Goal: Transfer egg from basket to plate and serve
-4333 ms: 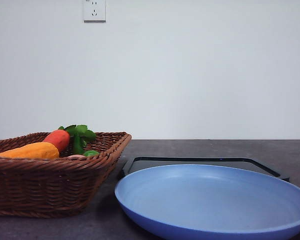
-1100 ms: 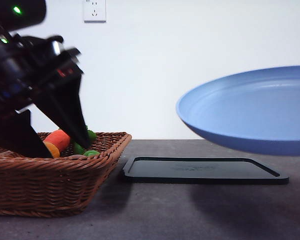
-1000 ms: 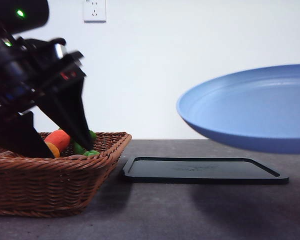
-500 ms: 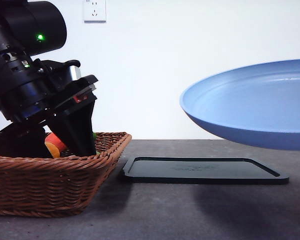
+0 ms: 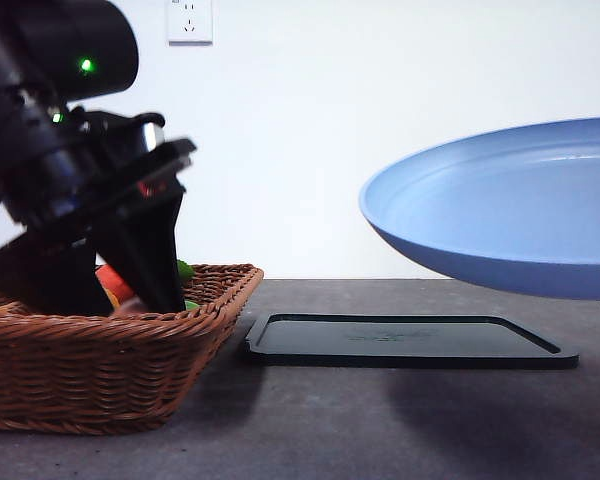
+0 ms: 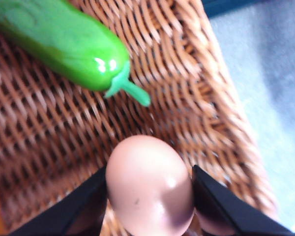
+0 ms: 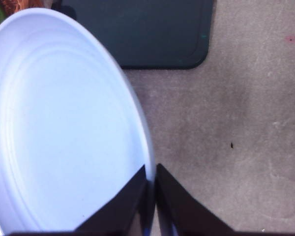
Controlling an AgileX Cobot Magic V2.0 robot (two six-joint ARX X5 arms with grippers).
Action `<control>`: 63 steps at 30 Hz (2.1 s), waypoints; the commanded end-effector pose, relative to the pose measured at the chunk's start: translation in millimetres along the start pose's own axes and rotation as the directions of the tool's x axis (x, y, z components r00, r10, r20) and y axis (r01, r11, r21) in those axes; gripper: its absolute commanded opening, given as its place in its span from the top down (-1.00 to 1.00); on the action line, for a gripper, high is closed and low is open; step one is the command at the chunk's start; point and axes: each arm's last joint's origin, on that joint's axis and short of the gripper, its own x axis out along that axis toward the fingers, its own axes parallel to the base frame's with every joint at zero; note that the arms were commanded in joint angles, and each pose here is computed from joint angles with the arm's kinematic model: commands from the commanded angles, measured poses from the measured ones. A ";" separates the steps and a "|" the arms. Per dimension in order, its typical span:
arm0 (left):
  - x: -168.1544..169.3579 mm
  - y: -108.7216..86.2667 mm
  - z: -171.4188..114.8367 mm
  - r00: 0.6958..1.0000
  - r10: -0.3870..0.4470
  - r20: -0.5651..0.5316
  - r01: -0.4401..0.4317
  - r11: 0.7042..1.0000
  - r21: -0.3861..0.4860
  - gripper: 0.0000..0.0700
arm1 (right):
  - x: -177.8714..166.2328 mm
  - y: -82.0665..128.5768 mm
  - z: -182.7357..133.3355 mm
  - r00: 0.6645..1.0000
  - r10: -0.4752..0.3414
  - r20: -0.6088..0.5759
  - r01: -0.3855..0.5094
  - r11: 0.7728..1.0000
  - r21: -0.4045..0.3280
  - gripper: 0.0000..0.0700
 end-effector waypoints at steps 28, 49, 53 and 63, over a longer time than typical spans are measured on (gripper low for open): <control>-20.2 -168.2 32.7 0.983 -0.128 0.132 0.031 0.822 0.569 0.51 | 80.3 -2.3 40.0 0.926 0.285 -0.249 -0.259 0.956 0.135 1.00; 8.6 -169.1 33.4 0.991 -0.096 0.090 0.032 0.838 0.545 -0.07 | 85.7 -3.9 41.3 0.925 0.279 -0.258 -0.253 0.959 0.128 1.00; -8.6 -169.9 33.6 0.985 -0.119 0.123 0.033 0.839 0.543 -0.08 | 94.3 -8.1 41.9 0.919 0.271 -0.286 -0.244 0.961 0.127 1.00; -97.4 -153.6 29.3 0.937 -0.176 0.302 -0.007 0.855 0.518 -0.07 | 124.8 -33.0 70.9 0.920 0.228 -0.317 -0.182 0.969 0.167 1.00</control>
